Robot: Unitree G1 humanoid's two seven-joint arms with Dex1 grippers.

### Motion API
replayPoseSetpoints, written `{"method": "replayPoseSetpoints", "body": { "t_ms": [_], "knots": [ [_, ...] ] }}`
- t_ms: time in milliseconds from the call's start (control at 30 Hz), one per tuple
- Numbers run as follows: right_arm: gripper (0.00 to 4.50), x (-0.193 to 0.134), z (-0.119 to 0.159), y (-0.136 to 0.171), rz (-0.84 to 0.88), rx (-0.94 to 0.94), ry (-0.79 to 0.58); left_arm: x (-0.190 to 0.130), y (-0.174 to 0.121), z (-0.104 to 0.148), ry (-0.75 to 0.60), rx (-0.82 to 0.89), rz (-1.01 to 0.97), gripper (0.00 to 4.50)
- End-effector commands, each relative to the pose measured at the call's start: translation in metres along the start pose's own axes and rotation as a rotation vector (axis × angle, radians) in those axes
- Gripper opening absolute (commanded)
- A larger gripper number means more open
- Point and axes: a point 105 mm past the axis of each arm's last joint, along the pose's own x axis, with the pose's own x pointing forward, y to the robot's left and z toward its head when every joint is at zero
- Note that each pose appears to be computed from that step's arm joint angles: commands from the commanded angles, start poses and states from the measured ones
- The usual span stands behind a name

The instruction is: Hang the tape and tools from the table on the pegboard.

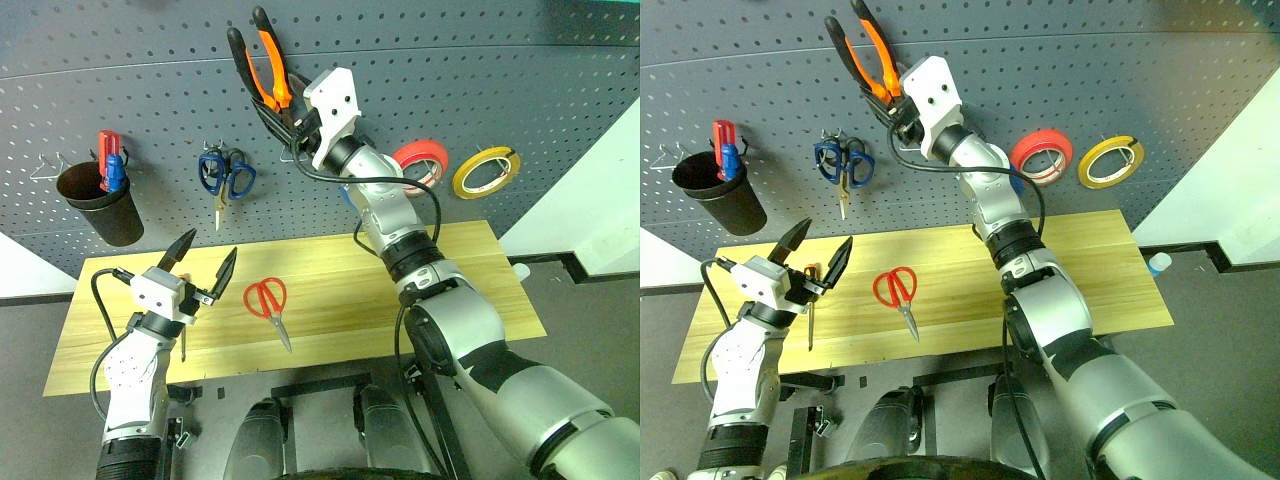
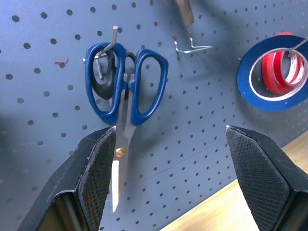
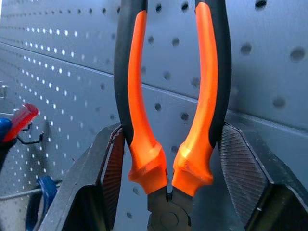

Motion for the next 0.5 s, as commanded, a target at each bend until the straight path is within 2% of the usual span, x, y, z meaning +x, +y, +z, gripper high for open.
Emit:
{"method": "replayPoseSetpoints", "body": {
  "t_ms": [33, 333, 500],
  "knots": [
    [2.58, 0.009, 0.022, -0.004, -0.009, -0.037, -0.087, -0.002, -0.001, 0.009, -0.034, 0.014, 0.012, 3.78],
    [2.58, -0.001, 0.002, -0.011, -0.042, -0.043, -0.033, -0.005, -0.004, 0.008, -0.023, 0.002, 0.005, 3.78],
    [4.22, -0.006, -0.005, -0.009, -0.007, -0.014, -0.015, -0.005, -0.004, 0.007, -0.018, -0.001, -0.004, 3.78]
  ]
}}
